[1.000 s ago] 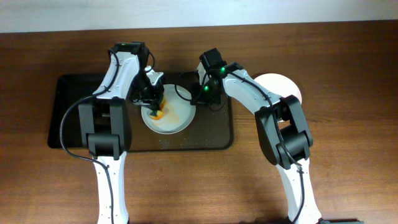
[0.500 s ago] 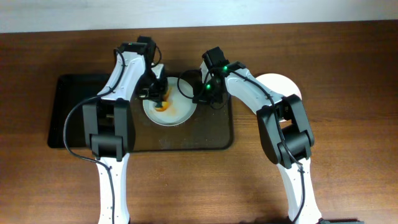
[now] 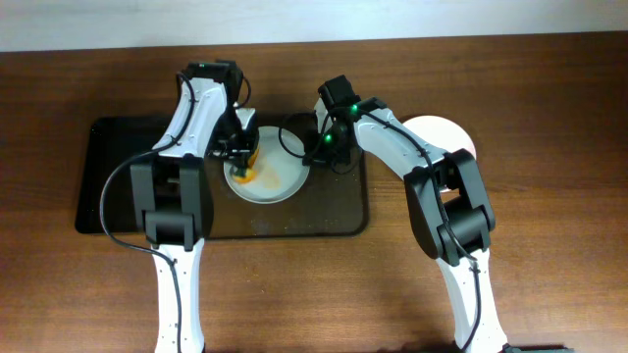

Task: Clean dirty plates on tray and stack at the side
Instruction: 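Scrub the last plate with the sponge in the left gripper, then lift the last plate with right gripper and stack it on the pile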

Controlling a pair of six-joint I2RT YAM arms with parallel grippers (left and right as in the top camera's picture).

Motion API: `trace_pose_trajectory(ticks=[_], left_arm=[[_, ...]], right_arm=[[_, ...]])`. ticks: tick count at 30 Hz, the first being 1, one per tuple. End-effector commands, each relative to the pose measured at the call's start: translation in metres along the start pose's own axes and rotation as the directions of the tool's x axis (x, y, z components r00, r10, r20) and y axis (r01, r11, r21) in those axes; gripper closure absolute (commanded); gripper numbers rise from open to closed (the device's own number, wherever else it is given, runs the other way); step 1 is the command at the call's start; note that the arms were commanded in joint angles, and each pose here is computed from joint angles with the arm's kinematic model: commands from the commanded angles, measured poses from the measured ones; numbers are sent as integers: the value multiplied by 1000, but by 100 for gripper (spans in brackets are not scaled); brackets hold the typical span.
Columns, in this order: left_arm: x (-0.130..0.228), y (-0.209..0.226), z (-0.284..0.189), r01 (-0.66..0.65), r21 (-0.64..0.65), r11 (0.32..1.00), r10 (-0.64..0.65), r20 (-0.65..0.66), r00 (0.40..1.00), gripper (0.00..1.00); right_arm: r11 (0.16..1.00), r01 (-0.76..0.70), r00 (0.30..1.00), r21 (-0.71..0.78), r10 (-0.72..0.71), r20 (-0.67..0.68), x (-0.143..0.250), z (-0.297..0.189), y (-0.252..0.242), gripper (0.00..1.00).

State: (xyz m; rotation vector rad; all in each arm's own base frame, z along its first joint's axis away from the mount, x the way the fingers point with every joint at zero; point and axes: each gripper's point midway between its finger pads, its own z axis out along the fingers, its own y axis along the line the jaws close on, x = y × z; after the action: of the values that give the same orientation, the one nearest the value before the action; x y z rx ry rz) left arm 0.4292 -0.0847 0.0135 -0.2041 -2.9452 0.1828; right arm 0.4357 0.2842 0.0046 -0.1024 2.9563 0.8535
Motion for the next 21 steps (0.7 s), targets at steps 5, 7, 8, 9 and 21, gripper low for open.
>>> trace_pose_trajectory(ticks=[5, 7, 8, 9, 21], left_arm=[[-67, -12, -142, -59, 65, 996, 24, 442, 897, 99], [-65, -4, -152, -45, 66, 997, 9, 457, 889, 100], [-64, -2, -149, -38, 68, 997, 4, 444, 896, 100], [-62, 1, -146, -31, 71, 997, -2, 431, 902, 100], [-54, 2, -133, -1, 84, 996, -30, 371, 928, 99]], right_arm=[[998, -28, 999, 59, 30, -41, 13, -2, -13, 96], [989, -18, 1000, 146, 19, -5, 12, -24, -18, 96], [983, 3, 1000, 186, -6, 14, 10, -37, -18, 96], [972, 8, 999, 235, -18, 43, 8, -53, -20, 96], [447, -94, 760, 890, -545, 354, 6, -233, 39, 96]])
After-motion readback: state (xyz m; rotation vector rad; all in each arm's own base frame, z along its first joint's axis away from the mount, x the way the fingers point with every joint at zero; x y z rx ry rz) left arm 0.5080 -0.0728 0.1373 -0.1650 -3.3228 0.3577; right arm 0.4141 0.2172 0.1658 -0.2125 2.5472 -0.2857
